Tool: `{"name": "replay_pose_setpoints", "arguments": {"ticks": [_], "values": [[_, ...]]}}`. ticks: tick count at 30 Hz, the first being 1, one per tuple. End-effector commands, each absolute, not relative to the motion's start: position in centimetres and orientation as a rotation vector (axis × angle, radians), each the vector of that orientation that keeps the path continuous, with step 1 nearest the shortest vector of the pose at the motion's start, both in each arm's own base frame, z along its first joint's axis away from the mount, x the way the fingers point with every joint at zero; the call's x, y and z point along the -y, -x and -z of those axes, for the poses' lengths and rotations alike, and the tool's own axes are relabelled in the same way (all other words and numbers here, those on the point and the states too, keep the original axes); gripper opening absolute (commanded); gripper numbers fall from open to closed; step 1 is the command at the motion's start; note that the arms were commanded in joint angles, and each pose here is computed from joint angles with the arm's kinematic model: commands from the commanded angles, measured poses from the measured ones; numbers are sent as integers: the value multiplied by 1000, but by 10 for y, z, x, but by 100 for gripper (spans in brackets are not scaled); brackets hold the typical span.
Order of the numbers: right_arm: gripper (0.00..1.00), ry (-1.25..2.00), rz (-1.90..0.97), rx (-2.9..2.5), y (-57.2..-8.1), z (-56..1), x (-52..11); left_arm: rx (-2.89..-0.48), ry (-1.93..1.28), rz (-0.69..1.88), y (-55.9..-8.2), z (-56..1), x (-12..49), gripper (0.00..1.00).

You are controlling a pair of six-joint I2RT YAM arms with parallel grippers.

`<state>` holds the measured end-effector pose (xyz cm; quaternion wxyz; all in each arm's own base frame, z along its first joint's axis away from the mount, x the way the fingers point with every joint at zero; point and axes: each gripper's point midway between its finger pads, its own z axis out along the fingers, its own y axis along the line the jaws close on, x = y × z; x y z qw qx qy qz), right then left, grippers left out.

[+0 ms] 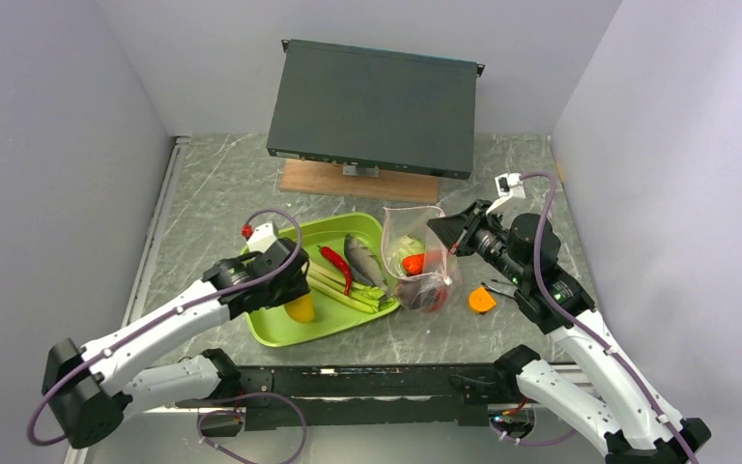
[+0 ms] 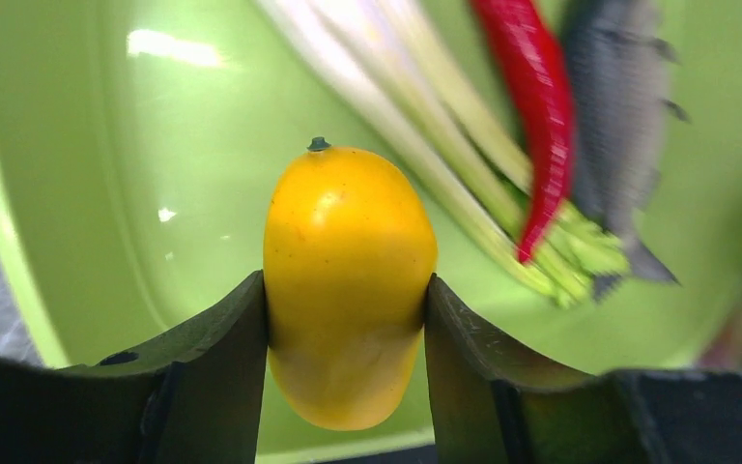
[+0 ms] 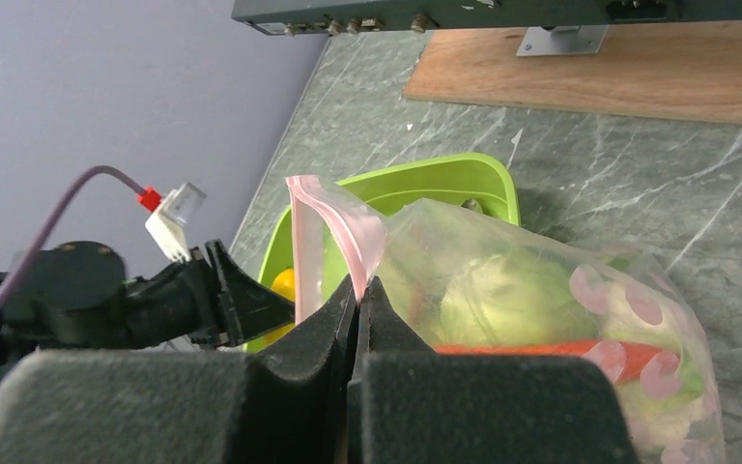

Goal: Place the food in the zip-top bag and seal the zipper
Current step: Pick up the fake fruit from the bin, then place the fake fruit in the zipper food storage bag.

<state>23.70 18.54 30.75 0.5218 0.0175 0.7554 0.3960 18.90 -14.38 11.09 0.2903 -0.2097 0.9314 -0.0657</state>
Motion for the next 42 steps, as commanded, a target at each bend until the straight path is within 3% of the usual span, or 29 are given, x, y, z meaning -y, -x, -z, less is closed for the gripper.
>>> {"name": "replay_pose_setpoints", "arguments": {"ticks": [1, 8, 15, 24, 29, 37, 42], "values": [[0, -37, -953, -1773, -236, -315, -185, -2378, 269, 557, -199, -165, 190, 4], [0, -37, -955, -1766, -235, -316, -184, -1941, -155, 1141, -182, -268, 251, 5], [0, -25, -1001, -1750, -232, -324, -189, -1669, -383, 1353, -173, -345, 289, 0], [0, -13, -1042, -1701, -228, -343, -191, -1615, -452, 1586, -187, -366, 347, 0], [0, -1, -1072, -1677, -225, -352, -194, -1614, -451, 1594, -202, -366, 371, 0], [0, 13, -1103, -1624, -216, -374, -192, -1629, -366, 1384, -232, -340, 385, 15], [0, 11, -1096, -1631, -216, -372, -191, -1675, -344, 1341, -236, -326, 385, 52]]}}
